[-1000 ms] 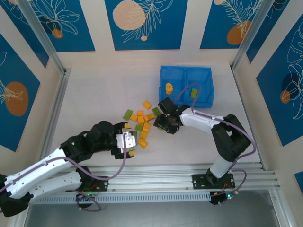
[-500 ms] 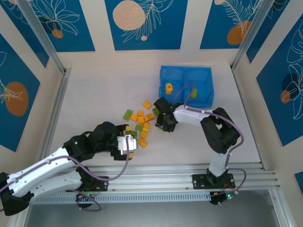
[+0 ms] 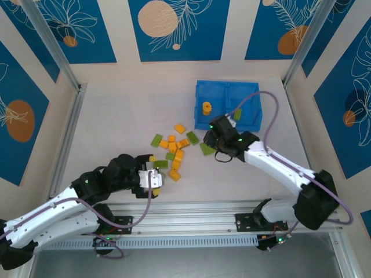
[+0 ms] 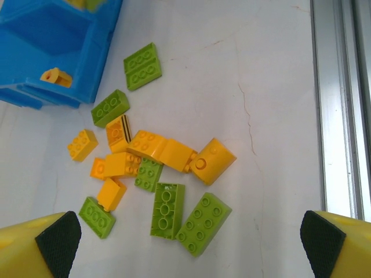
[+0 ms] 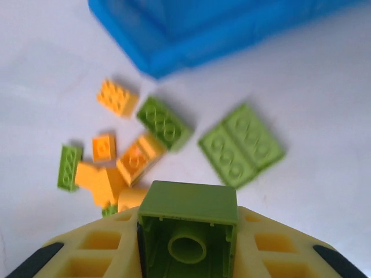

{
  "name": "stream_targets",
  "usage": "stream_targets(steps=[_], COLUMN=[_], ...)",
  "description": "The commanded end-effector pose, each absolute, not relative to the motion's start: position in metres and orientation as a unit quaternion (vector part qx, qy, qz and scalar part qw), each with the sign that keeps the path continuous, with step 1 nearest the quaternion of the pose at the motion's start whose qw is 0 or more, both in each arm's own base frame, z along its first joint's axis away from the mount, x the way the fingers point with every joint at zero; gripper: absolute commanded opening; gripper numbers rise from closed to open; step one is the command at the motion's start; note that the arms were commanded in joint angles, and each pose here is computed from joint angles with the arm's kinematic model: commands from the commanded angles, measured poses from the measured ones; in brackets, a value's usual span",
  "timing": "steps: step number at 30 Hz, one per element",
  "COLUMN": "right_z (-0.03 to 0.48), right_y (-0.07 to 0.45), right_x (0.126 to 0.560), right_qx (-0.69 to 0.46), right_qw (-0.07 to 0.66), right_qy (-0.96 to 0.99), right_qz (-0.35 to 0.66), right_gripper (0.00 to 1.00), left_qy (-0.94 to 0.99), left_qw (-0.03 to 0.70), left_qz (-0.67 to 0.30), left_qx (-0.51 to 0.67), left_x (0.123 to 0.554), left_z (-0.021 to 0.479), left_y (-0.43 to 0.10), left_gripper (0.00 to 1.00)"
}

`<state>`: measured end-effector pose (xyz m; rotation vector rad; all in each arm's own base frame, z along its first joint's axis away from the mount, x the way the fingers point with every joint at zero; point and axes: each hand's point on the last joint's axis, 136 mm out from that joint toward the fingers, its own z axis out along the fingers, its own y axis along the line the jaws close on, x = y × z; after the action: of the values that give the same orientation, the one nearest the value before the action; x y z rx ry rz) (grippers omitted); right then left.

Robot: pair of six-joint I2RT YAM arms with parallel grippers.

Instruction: Sort the legos into containers by color

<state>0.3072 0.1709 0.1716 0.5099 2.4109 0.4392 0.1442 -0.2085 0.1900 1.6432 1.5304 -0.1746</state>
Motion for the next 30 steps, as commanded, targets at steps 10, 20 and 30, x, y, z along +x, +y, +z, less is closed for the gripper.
stream_targets(steps=[10,20,30], right_z=[0.15,0.105,0.17], right_y=[0.032,0.011,0.028], right_x=[0.451,0.492,0.467], right_qx=[0.283,0.343,0.329], right_qw=[0.303,0.229,0.277], right_qy=[0.907,0.907,0.891], right_qz=[0.076,0.081,0.145], right_gripper=[0.31,0.48,0.5], left_qy=[0.614,0.625,0.659], left_qw=[0.442,0.429,0.441], left_qz=[-0.071,-0.068,-0.027], left_qx=[0.65,0.648,0.608], left_x=[0.148,0.15,0.174], left_z=[0.194,0.189,0.192], left_y=[-0.207,-0.207,-0.203], left_gripper=[1.0,1.0,1.0])
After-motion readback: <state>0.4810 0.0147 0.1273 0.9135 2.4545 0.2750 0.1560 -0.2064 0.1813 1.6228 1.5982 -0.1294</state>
